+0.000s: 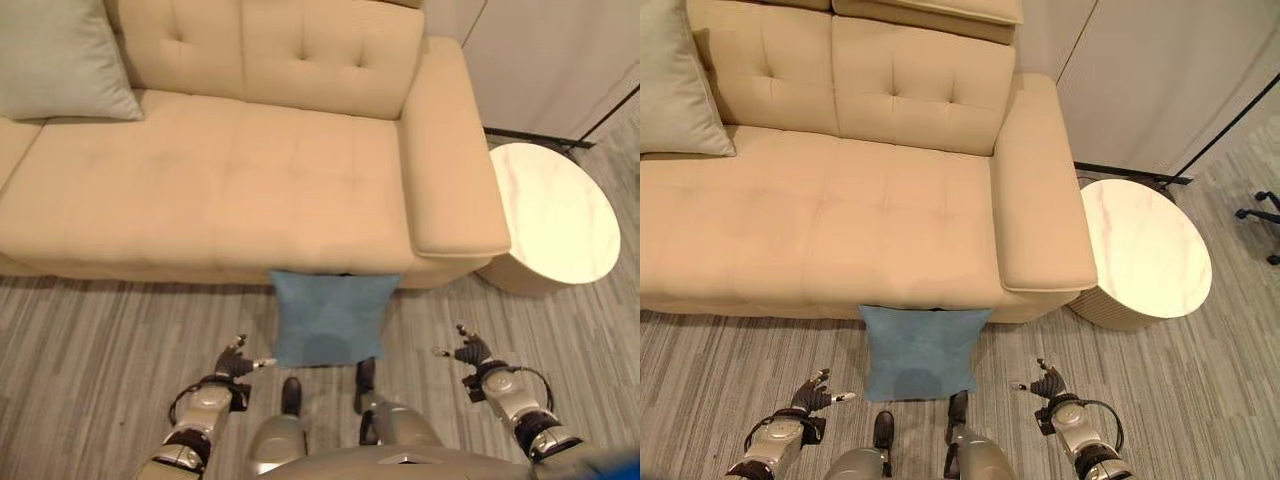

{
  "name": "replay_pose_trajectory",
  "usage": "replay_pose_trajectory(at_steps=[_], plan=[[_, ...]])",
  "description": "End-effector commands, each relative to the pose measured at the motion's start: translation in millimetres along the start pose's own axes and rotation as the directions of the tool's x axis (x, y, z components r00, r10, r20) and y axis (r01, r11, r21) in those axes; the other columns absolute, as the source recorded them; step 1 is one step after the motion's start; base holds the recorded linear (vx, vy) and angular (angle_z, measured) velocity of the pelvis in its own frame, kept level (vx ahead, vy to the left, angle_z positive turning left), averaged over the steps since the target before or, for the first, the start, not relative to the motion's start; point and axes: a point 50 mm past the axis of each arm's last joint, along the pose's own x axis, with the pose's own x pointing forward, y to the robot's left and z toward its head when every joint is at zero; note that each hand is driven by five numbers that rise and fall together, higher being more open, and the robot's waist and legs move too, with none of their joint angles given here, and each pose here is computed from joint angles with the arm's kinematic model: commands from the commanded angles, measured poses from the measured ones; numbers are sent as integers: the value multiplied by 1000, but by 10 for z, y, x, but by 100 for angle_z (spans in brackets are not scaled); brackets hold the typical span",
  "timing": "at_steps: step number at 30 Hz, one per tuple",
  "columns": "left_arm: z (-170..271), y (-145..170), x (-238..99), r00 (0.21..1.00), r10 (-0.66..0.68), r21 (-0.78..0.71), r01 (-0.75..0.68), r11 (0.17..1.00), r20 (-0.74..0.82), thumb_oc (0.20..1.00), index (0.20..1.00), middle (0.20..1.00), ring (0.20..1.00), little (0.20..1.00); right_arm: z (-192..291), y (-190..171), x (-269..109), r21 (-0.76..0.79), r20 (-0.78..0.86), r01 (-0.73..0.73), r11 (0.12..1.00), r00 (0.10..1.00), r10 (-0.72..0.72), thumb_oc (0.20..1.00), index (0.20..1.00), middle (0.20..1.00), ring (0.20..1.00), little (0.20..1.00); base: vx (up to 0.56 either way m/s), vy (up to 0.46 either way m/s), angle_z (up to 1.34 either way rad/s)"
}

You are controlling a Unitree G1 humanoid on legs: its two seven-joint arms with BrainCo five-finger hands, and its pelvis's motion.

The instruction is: Pick up all the scattered cushions and arrange them neatly on the sofa.

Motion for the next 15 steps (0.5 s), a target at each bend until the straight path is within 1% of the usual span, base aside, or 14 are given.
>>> replay_pose_trajectory(at_steps=[1,3,10,13,15], plan=[[-63,54,-8,1000,18,2,-18,1000,-14,1000,1000,1000,1000,1000,98,-144,22,-27,51,37,999,998,-36,1000,1000,1000,1000,1000,23,-53,-6],[-74,63,-9,999,26,-7,-26,1000,-19,1000,1000,1000,1000,1000,80,-145,23,-27,42,37,999,998,-36,1000,1000,1000,1000,1000,27,-72,-1],[98,101,36,998,57,-40,-55,998,36,1000,1000,1000,1000,1000,276,-217,42,-10,117,60,998,991,-59,1000,1000,1000,1000,1000,-15,-65,5],[323,116,76,990,80,-86,-71,994,114,1000,1000,1000,1000,1000,450,-282,59,11,176,84,996,981,-85,1000,1000,1000,1000,1000,-109,-39,5],[562,150,104,975,114,-141,-88,986,191,1000,1000,1000,1000,1000,641,-353,68,44,237,108,993,965,-116,1000,1000,1000,1000,1000,-170,-38,14]])
